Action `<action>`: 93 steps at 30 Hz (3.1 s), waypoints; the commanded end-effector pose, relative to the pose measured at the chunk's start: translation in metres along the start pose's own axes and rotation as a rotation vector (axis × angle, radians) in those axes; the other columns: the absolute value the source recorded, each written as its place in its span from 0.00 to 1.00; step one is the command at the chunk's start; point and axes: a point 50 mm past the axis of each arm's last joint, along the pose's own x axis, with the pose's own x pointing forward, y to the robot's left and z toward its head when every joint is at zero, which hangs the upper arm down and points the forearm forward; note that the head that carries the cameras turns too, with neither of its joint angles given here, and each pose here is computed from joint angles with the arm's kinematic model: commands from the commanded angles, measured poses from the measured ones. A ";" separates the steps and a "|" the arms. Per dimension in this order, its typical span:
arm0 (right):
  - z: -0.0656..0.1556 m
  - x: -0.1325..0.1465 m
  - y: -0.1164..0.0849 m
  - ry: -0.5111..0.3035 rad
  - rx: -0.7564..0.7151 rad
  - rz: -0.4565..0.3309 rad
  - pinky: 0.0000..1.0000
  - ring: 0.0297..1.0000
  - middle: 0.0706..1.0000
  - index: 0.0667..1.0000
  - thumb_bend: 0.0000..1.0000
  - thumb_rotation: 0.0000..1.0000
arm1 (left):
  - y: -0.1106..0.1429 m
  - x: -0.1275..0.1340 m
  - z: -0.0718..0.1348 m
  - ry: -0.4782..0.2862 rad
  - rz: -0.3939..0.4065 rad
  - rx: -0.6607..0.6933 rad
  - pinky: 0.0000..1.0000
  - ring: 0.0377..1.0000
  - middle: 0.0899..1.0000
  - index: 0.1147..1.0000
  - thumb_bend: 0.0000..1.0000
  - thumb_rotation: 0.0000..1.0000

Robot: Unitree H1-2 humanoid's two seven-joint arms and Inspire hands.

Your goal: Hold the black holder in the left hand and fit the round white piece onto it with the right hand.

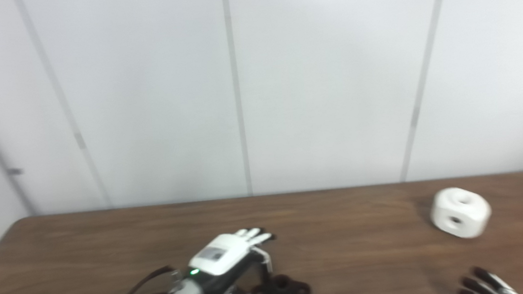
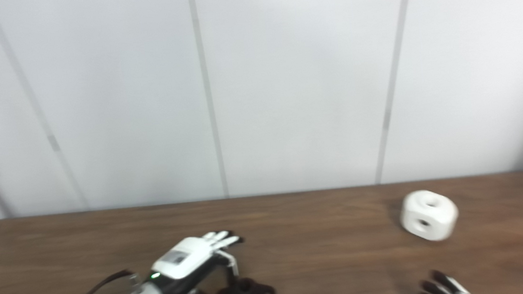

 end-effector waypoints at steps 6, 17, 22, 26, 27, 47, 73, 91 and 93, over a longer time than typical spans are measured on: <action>0.078 0.007 -0.019 -0.200 -0.218 0.011 0.52 0.70 0.72 0.72 0.95 0.64 | -0.004 -0.002 -0.008 -0.036 0.035 0.022 1.00 1.00 0.94 0.41 0.52 0.05; 0.166 0.033 -0.054 -0.369 -0.589 -0.136 0.47 0.67 0.71 0.69 0.91 0.65 | 0.000 -0.003 -0.016 -0.021 -0.006 0.010 1.00 1.00 0.97 0.41 0.52 0.05; 0.170 0.048 -0.082 -0.296 -0.690 -0.241 0.51 0.69 0.74 0.71 0.96 0.64 | -0.001 -0.005 -0.022 -0.044 0.032 -0.024 1.00 1.00 0.94 0.41 0.52 0.05; 0.165 0.067 -0.102 -0.224 -0.784 -0.284 0.54 0.72 0.77 0.76 1.00 0.66 | 0.001 -0.007 -0.028 -0.050 0.038 -0.034 1.00 1.00 0.93 0.41 0.52 0.05; 0.164 0.073 -0.107 -0.206 -0.817 -0.284 0.54 0.73 0.79 0.78 1.00 0.67 | 0.001 -0.007 -0.029 -0.048 0.035 -0.033 1.00 1.00 0.93 0.41 0.52 0.05; 0.151 0.190 -0.142 0.069 -1.060 -0.118 0.61 0.82 0.90 0.90 1.00 0.60 | 0.011 -0.011 -0.025 -0.031 -0.012 -0.023 1.00 1.00 0.94 0.41 0.52 0.04; 0.097 0.268 -0.104 0.190 -1.116 0.104 0.67 0.85 0.91 0.90 1.00 0.57 | -0.001 -0.008 -0.016 -0.048 -0.010 -0.029 1.00 1.00 0.95 0.41 0.52 0.05; 0.087 0.287 -0.063 0.157 -1.098 0.190 0.73 0.91 0.94 0.91 1.00 0.53 | -0.005 -0.014 -0.021 -0.047 -0.015 -0.052 1.00 1.00 0.94 0.41 0.52 0.05; 0.086 0.288 -0.060 0.160 -1.103 0.195 0.73 0.92 0.95 0.91 1.00 0.53 | -0.005 -0.014 -0.020 -0.043 -0.022 -0.046 1.00 1.00 0.94 0.41 0.52 0.05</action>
